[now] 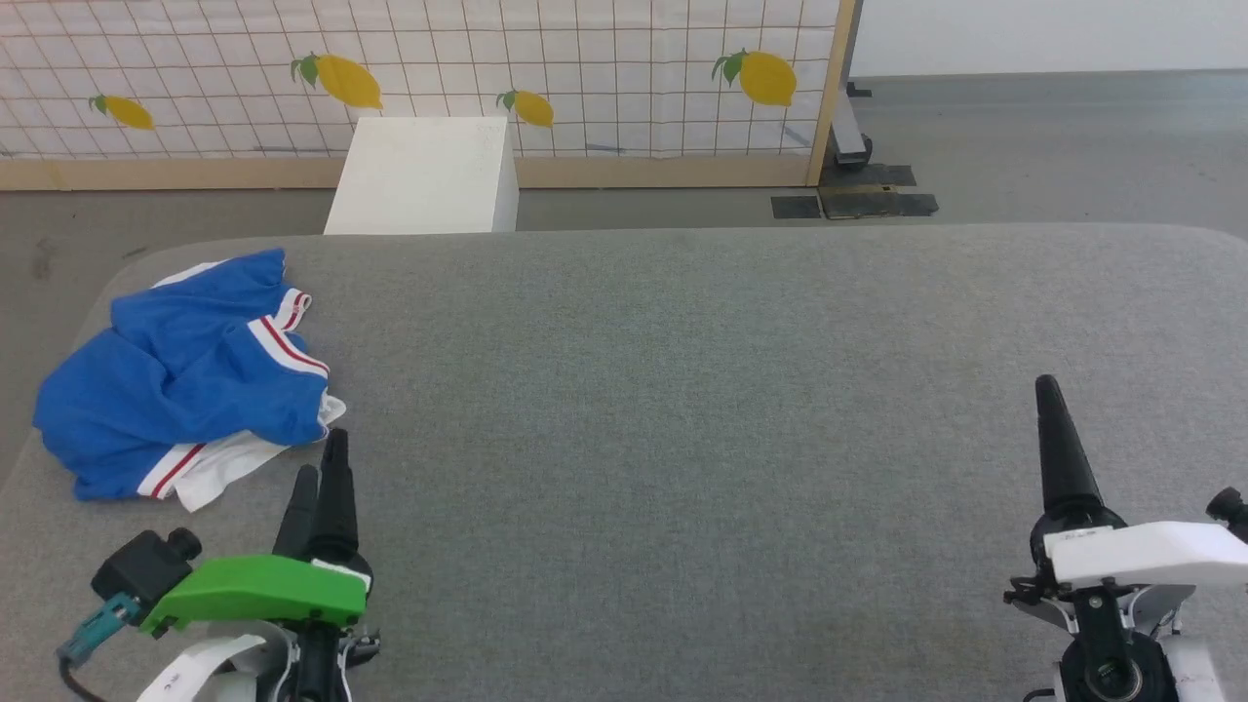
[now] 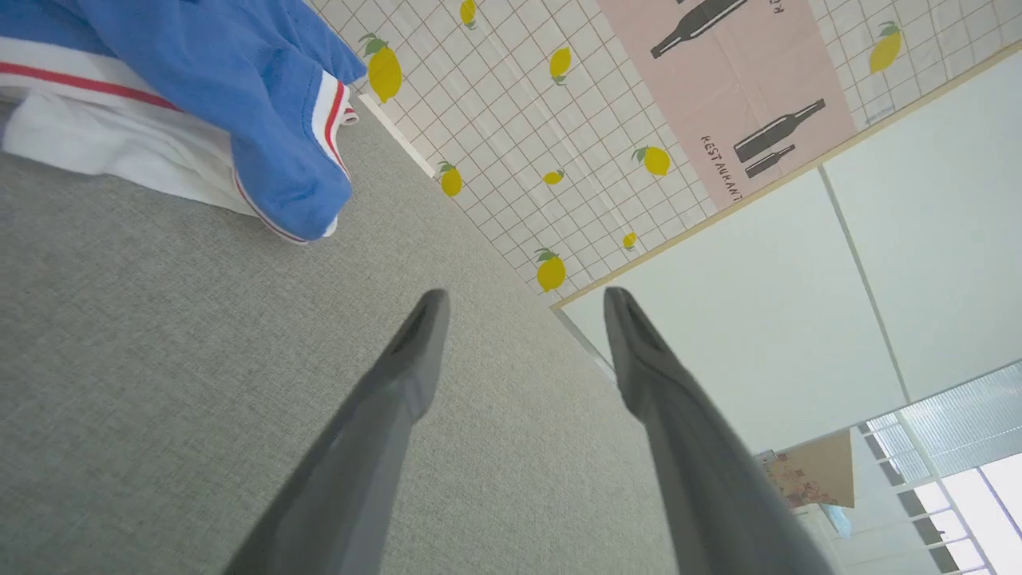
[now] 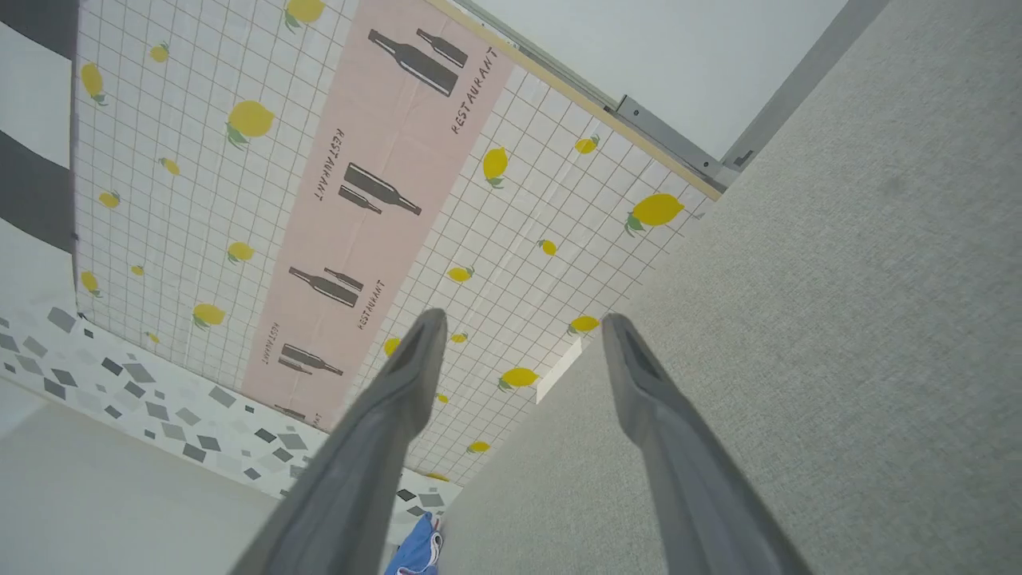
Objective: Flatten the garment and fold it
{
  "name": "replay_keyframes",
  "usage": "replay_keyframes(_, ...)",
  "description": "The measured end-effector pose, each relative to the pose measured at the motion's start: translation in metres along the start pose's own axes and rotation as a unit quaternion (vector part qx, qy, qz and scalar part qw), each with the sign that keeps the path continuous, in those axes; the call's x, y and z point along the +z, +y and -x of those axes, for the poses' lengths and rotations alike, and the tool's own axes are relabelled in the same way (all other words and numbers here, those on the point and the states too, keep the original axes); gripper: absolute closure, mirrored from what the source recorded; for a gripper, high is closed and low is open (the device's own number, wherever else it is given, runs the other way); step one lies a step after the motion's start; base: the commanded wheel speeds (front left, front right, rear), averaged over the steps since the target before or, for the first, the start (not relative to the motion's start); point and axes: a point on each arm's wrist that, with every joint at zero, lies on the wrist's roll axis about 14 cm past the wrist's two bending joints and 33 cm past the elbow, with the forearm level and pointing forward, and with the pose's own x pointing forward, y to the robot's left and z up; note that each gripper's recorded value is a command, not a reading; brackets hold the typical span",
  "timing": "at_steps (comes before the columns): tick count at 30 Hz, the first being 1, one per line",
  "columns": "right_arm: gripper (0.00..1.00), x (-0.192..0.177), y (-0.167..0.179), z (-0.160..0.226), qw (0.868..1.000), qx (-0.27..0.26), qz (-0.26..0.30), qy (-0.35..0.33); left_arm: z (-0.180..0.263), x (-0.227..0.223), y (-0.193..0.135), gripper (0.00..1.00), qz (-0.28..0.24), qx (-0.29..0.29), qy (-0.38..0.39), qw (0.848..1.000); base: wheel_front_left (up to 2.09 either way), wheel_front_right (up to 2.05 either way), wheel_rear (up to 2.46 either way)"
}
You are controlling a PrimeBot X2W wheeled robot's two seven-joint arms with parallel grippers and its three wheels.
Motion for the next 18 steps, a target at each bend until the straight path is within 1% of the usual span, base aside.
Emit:
replay_keyframes(8,0.0,-0.003,0.009,0.001,0.996,0.016,0.084,0.002,0.001,-0.002,-0.001,0.0,-0.073,-0.004,0.004,0.997,0.0,0.0,0.0)
replay_keyframes(18,0.0,-0.006,0.016,0.003,0.985,0.031,0.17,0.0,0.002,-0.01,-0.006,0.0,-0.159,-0.022,0.016,0.987,0.0,0.0,0.0)
